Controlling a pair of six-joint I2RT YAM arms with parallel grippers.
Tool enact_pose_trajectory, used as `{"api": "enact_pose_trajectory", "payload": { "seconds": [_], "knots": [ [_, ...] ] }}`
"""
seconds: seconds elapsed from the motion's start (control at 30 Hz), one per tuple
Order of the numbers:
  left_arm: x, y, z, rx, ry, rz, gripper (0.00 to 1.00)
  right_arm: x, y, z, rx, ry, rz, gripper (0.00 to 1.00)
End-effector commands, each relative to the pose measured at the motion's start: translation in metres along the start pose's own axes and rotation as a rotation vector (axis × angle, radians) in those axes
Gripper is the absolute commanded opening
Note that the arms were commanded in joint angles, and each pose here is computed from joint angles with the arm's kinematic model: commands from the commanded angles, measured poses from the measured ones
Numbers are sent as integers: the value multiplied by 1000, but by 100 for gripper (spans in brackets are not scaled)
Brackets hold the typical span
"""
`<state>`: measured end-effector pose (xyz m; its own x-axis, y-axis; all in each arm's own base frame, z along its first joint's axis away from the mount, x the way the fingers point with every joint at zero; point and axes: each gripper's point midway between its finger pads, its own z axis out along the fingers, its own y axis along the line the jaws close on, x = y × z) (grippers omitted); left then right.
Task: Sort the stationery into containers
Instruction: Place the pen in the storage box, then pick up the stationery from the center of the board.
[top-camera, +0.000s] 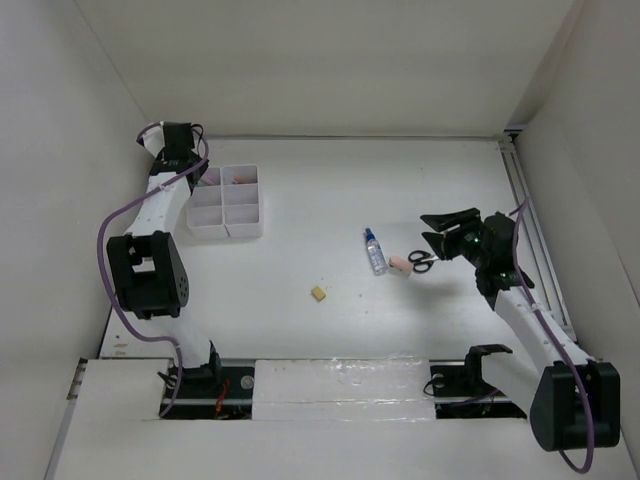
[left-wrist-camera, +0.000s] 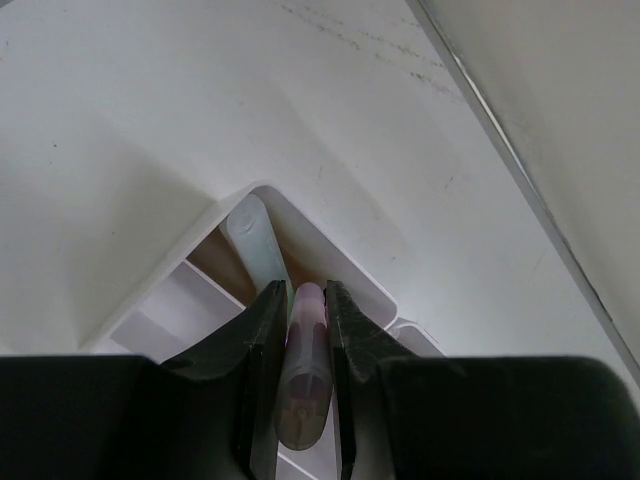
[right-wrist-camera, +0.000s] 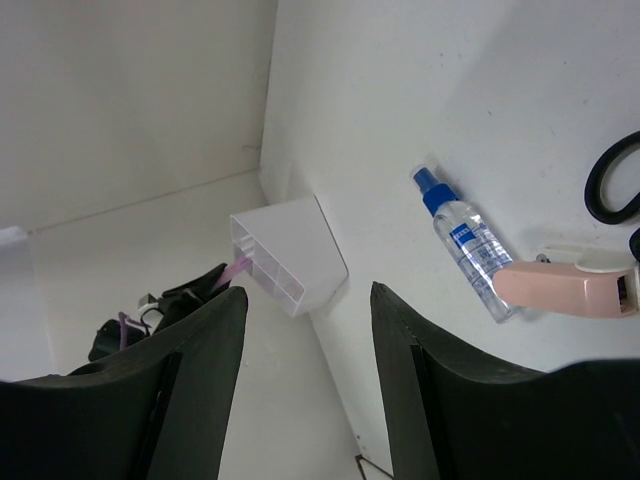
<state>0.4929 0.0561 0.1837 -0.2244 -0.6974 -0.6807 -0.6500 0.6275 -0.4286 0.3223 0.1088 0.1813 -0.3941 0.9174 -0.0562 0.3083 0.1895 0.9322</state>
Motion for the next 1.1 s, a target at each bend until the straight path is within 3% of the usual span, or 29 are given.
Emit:
{"api": "enact_pose_trajectory", "payload": {
  "seconds": [0.0, 0.07, 0.1, 0.2, 0.23, 0.27, 0.3, 0.37, 0.4, 0.47, 0.5, 0.6, 0.7, 0.8, 0.9, 1.07],
  "knots": [
    [2, -4, 5, 18, 2, -21, 3, -5, 14, -3, -70, -14, -39, 58],
    [2, -4, 7, 13, 7, -19, 14, -5, 17, -5, -79, -15, -42, 58],
    [2, -4, 7, 13, 7, -19, 27, -8, 17, -5, -78, -24, -39, 58],
    [-6, -14, -5, 55, -6, -31, 47, -6, 19, -7, -88, -17, -43, 58],
    [-10, -15, -9, 63, -14, -34, 57, -6, 21, -7, -98, -19, -58, 58],
    [-17, -19, -17, 80, -30, -41, 74, -5, 23, -8, -108, -13, -79, 58],
    [-24, -18, -21, 72, -54, -45, 81, -6, 27, -9, -118, -16, -93, 58],
    [-31, -21, -30, 89, -71, -43, 86, -6, 33, -8, -139, -14, -139, 59],
    [-37, -23, -38, 103, -85, -49, 89, -4, 36, -9, -158, 0, -167, 69],
    [-42, -35, -52, 151, -90, -43, 95, 1, 46, -4, -192, 15, -277, 99],
    [-47, -42, -66, 181, -106, -30, 99, 6, 49, -3, -196, 36, -327, 99],
    [-63, -61, -97, 268, -145, 4, 99, 26, 55, 12, -151, 94, -562, 99],
    [-63, -72, -121, 346, -105, 39, 99, 49, 60, 27, -94, 131, -774, 99],
    [-64, -78, -149, 393, -109, 75, 99, 73, 52, 29, -68, 160, -879, 99],
    [-52, -82, -181, 406, -117, 134, 99, 101, 59, 27, -99, 175, -980, 99],
    [-10, -63, -204, 409, -39, 192, 99, 145, 21, 27, 71, 289, -1211, 99]
  ]
}}
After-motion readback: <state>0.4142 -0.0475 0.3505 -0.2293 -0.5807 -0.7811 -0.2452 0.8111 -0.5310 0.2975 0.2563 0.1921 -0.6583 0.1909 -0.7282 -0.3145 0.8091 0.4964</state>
